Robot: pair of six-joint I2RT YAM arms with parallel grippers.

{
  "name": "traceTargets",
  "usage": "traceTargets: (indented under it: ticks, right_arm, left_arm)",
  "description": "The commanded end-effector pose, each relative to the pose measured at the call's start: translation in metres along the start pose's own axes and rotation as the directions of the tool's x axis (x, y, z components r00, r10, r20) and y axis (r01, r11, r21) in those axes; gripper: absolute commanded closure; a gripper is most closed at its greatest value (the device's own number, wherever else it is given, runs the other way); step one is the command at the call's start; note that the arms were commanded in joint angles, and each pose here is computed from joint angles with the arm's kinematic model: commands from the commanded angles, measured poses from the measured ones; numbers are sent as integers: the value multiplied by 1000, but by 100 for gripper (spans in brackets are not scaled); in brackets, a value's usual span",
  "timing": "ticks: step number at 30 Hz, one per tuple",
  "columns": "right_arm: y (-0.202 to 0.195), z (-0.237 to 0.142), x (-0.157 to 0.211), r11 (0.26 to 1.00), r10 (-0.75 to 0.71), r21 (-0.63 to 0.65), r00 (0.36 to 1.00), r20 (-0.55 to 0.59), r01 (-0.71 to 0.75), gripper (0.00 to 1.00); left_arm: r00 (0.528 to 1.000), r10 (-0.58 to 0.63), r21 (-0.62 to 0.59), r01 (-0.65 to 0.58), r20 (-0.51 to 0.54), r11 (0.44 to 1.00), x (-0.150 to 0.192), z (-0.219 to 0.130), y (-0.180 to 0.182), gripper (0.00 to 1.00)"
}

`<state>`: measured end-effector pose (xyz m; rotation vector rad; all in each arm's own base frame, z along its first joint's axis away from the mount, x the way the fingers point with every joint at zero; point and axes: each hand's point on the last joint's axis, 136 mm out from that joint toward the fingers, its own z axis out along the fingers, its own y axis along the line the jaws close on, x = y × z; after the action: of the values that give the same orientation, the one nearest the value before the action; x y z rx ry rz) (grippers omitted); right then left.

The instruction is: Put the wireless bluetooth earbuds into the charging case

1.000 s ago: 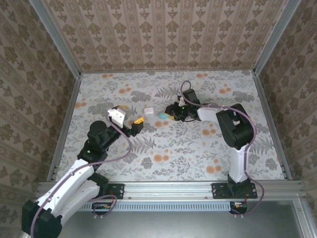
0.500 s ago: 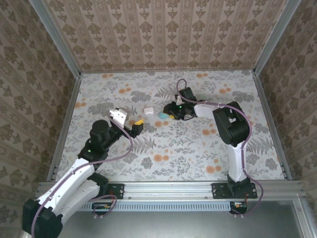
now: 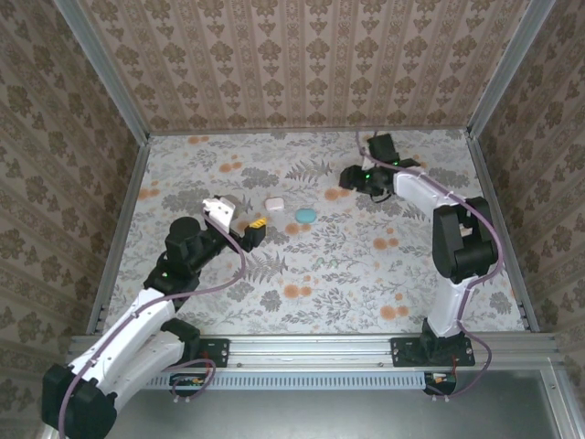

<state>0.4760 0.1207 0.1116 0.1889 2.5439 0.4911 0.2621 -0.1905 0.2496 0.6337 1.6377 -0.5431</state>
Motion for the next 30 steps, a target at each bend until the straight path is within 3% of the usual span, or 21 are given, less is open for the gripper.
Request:
traceTargets:
  ticks: [1,5,17,24,30]
  right_arm:
    - [-58,-5,-11,988,27,155,998,-50,-19,39]
    - [-72,6,-13,979,96,190,990,-102,-76,32]
    - [-82,43,-4,960,109,276,973,-204,-50,29]
    - [-92,59,-1,937,100,350,965,-243,-9,36]
    - [-87,63,3,938,62,345,963,-264,34,50]
  left_arm:
    - [1000,6,39,-6,21,999,-14,0,-5,8]
    - [1000,4,43,-5,15,999,-13,2,-6,8]
    - [1000,12,50,-12,9,999,-15,2,-7,8]
    - [1000,9,52,-9,10,999,-18,1,-7,8]
    - [1000,9,51,-9,11,999,-19,1,-7,8]
